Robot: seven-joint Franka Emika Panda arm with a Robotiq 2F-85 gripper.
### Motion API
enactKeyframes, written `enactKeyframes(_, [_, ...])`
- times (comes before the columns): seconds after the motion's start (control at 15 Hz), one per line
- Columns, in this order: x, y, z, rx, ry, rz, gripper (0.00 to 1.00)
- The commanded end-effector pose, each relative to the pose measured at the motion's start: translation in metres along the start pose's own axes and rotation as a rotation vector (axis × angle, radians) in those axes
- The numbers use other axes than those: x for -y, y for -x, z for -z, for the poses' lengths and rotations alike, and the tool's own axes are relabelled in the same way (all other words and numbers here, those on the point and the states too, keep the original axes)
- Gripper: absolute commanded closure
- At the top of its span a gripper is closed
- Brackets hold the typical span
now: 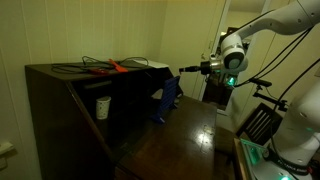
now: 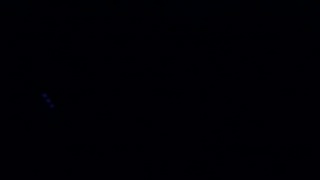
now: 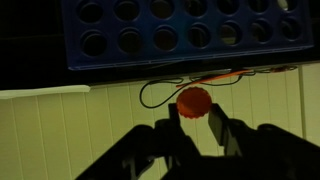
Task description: Pick up the orange object and place it in the blue object
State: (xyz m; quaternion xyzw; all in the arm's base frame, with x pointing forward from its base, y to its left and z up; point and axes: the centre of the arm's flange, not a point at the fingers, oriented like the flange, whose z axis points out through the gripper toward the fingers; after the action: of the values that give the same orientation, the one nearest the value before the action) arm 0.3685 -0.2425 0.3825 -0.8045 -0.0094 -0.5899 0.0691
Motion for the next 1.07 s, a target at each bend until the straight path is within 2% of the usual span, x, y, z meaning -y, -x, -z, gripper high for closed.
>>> enactKeyframes(0.0, [0.008, -0.004, -0.007, -0.001, 0.011, 0.050, 0.90])
enactKeyframes(0.53, [0.019, 0.000, -0.020, 0.028, 0.039, 0.103, 0.90])
enactKeyframes(1.0, [0.022, 0.005, -0.031, 0.014, 0.054, 0.125, 0.90])
